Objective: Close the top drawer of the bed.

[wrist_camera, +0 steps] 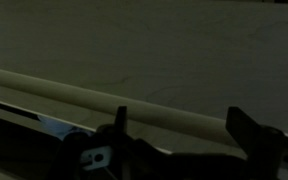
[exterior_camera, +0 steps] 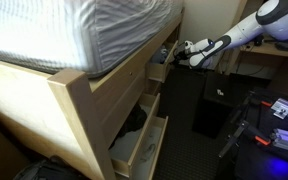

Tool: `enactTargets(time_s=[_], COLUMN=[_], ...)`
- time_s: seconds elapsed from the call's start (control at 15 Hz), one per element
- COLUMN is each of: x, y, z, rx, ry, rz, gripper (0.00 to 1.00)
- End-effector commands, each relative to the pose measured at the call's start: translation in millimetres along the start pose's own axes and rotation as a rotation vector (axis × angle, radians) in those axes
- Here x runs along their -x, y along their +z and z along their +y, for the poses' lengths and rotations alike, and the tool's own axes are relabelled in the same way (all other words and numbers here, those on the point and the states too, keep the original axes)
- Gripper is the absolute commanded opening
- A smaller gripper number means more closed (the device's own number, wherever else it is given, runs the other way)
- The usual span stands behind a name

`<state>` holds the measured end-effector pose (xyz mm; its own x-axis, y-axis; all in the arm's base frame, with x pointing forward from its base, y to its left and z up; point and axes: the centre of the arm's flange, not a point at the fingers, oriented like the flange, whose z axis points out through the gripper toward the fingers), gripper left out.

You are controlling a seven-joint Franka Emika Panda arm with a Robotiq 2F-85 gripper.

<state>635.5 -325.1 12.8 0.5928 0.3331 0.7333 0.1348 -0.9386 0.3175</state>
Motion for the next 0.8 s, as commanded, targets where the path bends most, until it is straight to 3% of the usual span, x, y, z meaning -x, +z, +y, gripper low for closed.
enactTargets(time_s=[0.0, 0.33, 0.73], x=[-8.2, -9.4, -23.8], y=[-8.2, -7.3, -22.3], z=[0.8, -9.1, -13.8], rx=[-0.059, -0.156, -0.13], ry=[0.061, 0.152, 0.174], rz=[0.046, 0.051, 0.071], gripper=[1.0, 1.0, 1.0])
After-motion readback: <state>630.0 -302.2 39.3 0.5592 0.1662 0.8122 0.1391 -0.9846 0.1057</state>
